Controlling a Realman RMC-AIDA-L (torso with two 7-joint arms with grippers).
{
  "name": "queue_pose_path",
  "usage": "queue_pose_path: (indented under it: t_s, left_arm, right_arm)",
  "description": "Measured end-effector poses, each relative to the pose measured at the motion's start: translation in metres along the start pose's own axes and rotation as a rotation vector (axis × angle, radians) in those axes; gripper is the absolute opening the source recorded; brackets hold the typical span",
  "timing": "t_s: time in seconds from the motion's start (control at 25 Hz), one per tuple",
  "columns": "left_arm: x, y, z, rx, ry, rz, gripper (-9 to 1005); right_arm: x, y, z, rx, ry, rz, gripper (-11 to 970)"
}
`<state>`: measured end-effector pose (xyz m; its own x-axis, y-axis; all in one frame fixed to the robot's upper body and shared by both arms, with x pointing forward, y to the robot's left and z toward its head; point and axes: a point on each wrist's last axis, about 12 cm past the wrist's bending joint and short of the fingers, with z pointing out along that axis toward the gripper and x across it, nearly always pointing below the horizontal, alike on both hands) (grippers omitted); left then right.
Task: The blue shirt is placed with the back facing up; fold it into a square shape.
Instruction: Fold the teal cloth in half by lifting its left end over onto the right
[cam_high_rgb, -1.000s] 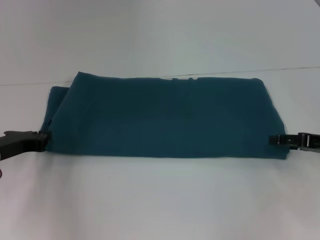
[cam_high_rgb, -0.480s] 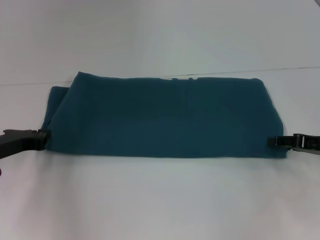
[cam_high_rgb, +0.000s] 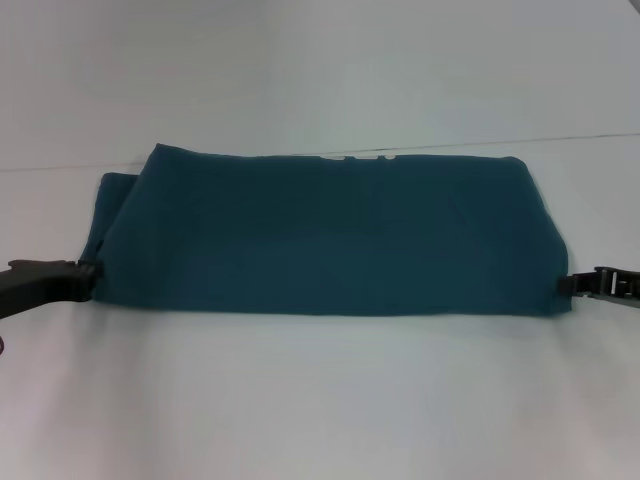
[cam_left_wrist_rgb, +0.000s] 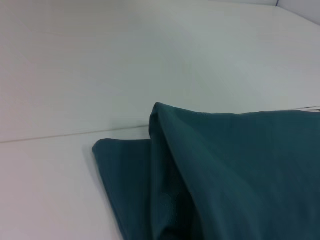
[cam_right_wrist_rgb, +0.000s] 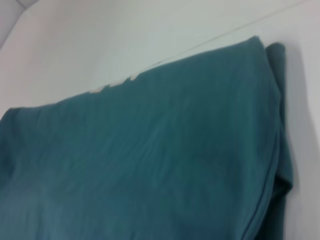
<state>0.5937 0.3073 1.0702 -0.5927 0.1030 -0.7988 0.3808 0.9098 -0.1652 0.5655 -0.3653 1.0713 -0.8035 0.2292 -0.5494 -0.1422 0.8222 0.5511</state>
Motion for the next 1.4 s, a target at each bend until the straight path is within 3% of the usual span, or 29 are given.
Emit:
queue_pose_path:
  t_s: [0.56,1.04,1.4]
  left_arm:
    - [0.000,-0.001,-0.017,0.065,-0.002,-0.044,15]
    - [0.014,-0.003,-0.037,0.115,0.061,-0.069,15]
    - [0.017,-0.005,-0.039,0.136,0.075,-0.073,60]
  right_arm:
    - [-0.005,-0.009,-0.013,0.010,-0.054,-0.016,1]
    - [0.012,-0.034,-0.045,0.029,-0.090,0.019,37]
    - [0.017,-0.036,-0.048,0.025,-0.089,0.011,64]
